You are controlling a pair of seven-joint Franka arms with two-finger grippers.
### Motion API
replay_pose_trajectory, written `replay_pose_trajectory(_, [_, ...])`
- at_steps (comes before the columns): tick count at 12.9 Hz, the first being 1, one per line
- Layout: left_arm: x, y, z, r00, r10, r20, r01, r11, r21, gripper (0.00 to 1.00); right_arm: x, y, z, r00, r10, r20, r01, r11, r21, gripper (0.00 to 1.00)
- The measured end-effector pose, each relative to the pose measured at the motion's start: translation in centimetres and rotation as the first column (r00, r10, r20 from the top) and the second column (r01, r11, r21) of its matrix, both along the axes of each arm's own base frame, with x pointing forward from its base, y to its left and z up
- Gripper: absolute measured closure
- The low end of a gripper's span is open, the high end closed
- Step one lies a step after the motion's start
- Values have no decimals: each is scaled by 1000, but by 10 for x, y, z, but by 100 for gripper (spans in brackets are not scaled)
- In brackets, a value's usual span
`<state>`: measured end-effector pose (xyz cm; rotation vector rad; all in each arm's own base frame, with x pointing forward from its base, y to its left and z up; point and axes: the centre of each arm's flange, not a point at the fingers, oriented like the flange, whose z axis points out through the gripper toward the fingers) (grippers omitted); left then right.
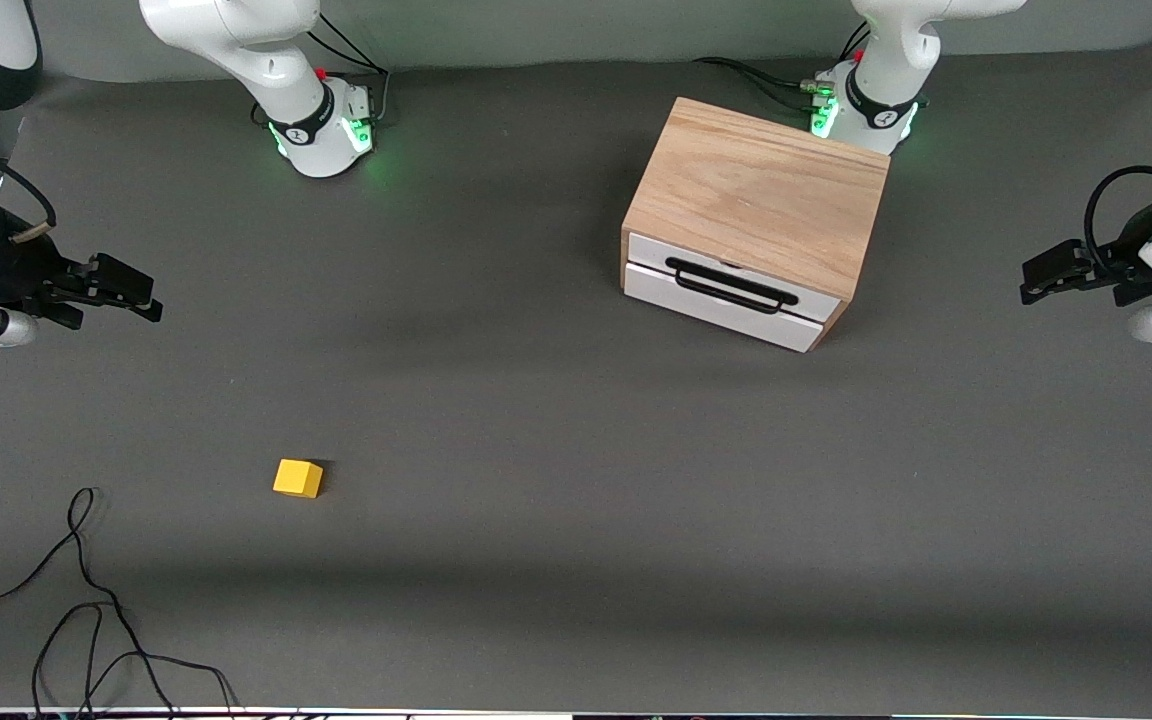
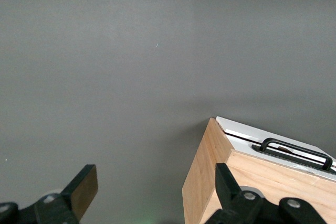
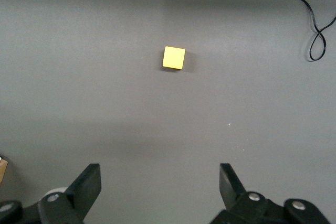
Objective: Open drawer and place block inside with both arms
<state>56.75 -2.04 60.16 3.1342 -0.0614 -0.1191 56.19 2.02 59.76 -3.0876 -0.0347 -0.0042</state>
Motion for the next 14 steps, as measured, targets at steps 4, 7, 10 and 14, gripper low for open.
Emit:
replay_pose_trajectory(4, [0,0,0,1000,0,0,0,1000,0,0,0,0,0,1000,0,-3,0,1000,0,0])
replay_pose_trajectory(7, [0,-1,0,1000,28,-2,-28,1000,-10,0,2,0,-4,1000,0,-10,0,1000,-1,0])
replay_pose_trajectory(10, [-1,-20,0,974,226,-10,-226,974,-17,0,6,1,-12,1000,0,-22,0,1000,-2,0])
replay_pose_trajectory(14, [-15,-113,-2,899,438,-19,-437,899,12,0,10,1,-20,999,-1,-35,1,1000,-4,0])
